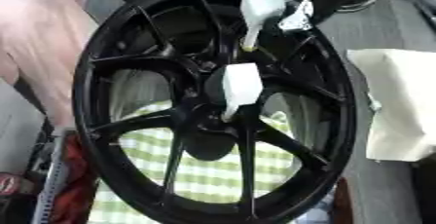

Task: Pull the pin out of the wheel hub.

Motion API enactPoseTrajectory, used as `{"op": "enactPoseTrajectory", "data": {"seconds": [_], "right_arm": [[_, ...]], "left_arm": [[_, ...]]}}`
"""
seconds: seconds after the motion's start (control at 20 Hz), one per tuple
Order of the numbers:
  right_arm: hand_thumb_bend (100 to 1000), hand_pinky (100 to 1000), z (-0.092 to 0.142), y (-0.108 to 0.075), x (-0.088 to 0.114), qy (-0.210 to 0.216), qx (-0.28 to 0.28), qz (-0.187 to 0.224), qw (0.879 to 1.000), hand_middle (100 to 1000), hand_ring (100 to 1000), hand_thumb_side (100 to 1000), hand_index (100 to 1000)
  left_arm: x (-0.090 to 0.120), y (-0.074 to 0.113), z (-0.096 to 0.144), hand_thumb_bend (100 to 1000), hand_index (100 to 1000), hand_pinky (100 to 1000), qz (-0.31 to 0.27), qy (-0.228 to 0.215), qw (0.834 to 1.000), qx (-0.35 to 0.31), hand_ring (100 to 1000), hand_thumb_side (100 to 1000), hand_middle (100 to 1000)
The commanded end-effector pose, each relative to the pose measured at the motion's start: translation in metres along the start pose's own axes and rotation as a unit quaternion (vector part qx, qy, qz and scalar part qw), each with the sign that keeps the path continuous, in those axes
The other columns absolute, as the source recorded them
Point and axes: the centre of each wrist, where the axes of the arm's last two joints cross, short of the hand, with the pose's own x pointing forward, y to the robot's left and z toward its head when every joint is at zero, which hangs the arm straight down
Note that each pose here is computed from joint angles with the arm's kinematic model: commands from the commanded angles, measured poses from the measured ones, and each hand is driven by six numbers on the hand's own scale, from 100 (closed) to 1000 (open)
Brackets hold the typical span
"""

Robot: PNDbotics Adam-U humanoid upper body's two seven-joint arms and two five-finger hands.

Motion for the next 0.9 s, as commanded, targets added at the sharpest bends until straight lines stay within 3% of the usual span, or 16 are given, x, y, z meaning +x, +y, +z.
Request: {"op": "enactPoseTrajectory", "data": {"seconds": [0.05,0.3,0.55,0.65,0.9], "right_arm": [[404,868,0.025,-0.028,0.004,0.016,-0.049,0.024,0.998,434,683,100,580],[405,873,0.073,-0.044,-0.021,0.094,-0.141,0.021,0.985,438,691,100,586],[402,875,0.135,-0.035,-0.07,0.218,-0.215,-0.006,0.952,446,691,100,594],[386,875,0.158,-0.027,-0.087,0.26,-0.238,-0.014,0.936,451,691,100,599],[340,874,0.21,0.003,-0.125,0.393,-0.297,-0.017,0.87,467,699,100,612]], "left_arm": [[0.008,0.003,-0.003,176,844,830,-0.006,-0.015,1.0,-0.001,636,812,694],[0.007,0.005,-0.002,176,844,830,-0.01,-0.015,1.0,0.006,636,813,695],[0.007,0.006,-0.002,175,844,831,-0.011,-0.017,1.0,0.009,636,812,695],[0.008,0.006,-0.002,175,844,831,-0.011,-0.019,1.0,0.01,636,812,695],[0.007,0.007,-0.002,173,844,831,-0.01,-0.019,1.0,0.014,636,813,696]]}}
